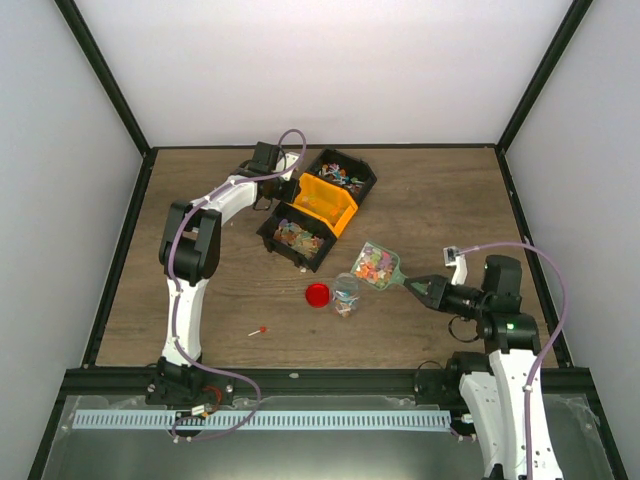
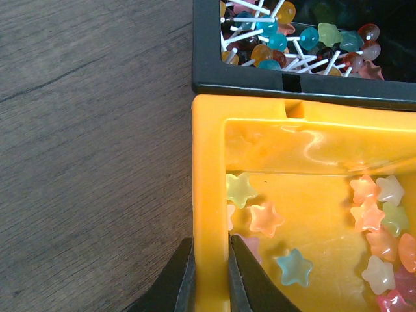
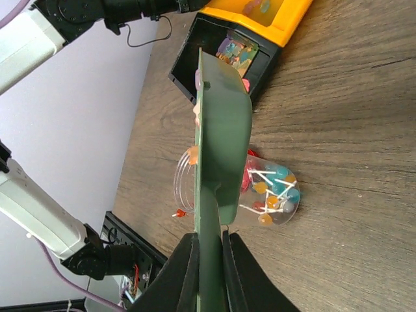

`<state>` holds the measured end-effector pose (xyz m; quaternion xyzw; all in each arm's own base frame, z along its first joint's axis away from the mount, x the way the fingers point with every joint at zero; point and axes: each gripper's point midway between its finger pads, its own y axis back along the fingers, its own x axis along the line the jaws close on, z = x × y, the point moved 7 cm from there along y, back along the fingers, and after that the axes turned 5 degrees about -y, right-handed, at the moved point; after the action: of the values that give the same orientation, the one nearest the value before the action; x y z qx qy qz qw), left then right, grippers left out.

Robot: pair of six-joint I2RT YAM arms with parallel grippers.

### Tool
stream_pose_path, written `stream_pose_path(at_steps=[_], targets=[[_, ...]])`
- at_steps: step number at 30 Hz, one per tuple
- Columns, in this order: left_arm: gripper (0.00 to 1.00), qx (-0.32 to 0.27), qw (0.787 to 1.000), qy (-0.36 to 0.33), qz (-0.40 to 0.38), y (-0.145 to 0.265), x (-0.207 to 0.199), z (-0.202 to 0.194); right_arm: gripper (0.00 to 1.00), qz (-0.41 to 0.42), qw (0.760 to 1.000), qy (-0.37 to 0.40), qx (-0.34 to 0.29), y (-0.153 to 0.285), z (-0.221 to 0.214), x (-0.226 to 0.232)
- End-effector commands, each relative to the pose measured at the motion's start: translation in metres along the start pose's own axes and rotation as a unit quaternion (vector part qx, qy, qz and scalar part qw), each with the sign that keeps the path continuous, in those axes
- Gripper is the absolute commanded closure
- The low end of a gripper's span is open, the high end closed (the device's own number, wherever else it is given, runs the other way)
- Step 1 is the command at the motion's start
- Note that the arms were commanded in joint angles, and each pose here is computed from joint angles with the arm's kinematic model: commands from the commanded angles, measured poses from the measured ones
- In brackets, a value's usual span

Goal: Pack the candies
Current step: Place the fake candies in the packing bottle.

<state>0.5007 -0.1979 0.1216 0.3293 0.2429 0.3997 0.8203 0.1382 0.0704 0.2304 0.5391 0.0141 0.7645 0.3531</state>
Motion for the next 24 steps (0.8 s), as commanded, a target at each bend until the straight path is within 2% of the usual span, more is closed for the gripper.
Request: stream_pose_path(at_steps=[1,24], targets=[[0.96,0.061,0.998,0.015,-0.007,-0.017,0.000,-0.033,0.99,0.008,1.000,0.028,-0.007,0.007,0.002,0.012],[0.96,0.063,0.998,0.016,-0.008,-0.020,0.000,-0.035,0.99,0.000,0.998,0.059,-0.003,0.018,0.004,0.029]])
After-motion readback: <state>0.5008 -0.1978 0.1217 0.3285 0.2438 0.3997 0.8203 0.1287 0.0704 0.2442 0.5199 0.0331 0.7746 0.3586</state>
